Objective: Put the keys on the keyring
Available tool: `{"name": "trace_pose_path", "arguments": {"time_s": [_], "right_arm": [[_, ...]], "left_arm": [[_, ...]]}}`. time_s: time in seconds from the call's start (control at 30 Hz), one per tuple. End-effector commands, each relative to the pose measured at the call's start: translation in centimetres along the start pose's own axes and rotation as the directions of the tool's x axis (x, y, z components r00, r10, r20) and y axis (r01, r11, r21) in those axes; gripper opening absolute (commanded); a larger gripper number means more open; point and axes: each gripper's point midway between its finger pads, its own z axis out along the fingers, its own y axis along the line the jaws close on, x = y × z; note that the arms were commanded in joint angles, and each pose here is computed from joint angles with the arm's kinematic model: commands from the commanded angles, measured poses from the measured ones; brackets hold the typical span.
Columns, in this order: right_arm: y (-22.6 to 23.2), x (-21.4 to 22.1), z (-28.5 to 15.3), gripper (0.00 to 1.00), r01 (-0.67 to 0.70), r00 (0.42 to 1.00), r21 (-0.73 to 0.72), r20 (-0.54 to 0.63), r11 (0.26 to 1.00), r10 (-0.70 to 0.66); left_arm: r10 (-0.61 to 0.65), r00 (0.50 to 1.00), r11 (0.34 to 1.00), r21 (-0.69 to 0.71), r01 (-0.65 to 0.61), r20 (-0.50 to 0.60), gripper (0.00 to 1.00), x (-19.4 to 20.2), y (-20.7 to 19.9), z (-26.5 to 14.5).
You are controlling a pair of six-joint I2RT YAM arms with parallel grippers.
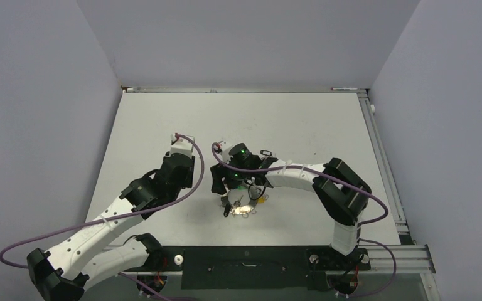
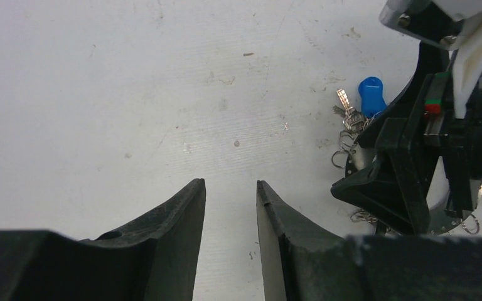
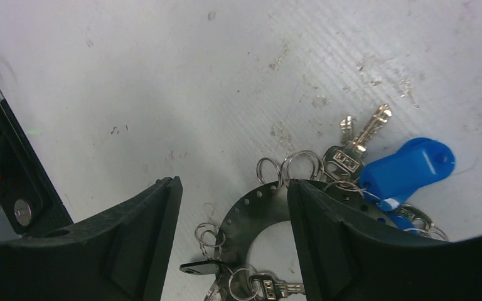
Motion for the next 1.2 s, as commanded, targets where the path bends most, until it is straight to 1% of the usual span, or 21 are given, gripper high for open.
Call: {"name": "trace_pose_path", "arguments": {"time_s": [0.0, 0.13, 0.27, 0.6, 0.73, 0.9, 1.17], "right_arm": [[1.7, 0.1, 0.8, 0.63, 0.022, 0.998, -0.064, -0.061, 0.998, -0.026], [0.7, 0.8, 1.4, 0.62, 0.023, 0.995, -0.028, -0.093, 0.999, -0.026], [0.4, 1.3, 2.0, 0.61, 0.027, 0.993, -0.021, -0.117, 0.999, -0.029], [-0.6, 0.8, 2.7, 0.62, 0.054, 0.993, 0.019, -0.109, 0.998, -0.051], [-1.2, 1.2, 3.3, 0.62, 0.065, 0.990, 0.033, -0.130, 0.997, -0.060], [-1.2, 0.8, 3.3, 0.62, 0.096, 0.989, 0.026, -0.118, 0.995, -0.092], [-1.5, 1.2, 4.0, 0.64, 0.142, 0.981, 0.016, -0.137, 0.990, -0.138]], "left_arm": [[0.000, 1.000, 1.000, 0.019, -0.001, 0.012, 0.34, -0.1, 0.1, 0.2], [0.003, 1.000, 1.000, 0.024, -0.003, 0.014, 0.34, -0.1, 0.1, 0.2], [0.005, 1.000, 0.999, 0.031, -0.005, 0.012, 0.35, -0.1, 0.0, 0.3], [0.005, 1.000, 0.999, 0.033, -0.005, 0.009, 0.35, 0.0, 0.1, 0.4], [0.004, 1.000, 0.999, 0.033, -0.005, 0.008, 0.34, -0.1, 0.1, 0.4], [0.004, 1.000, 0.999, 0.033, -0.005, 0.007, 0.34, 0.0, 0.1, 0.5], [0.005, 1.000, 0.999, 0.038, -0.006, 0.006, 0.34, 0.0, 0.1, 0.6]]}}
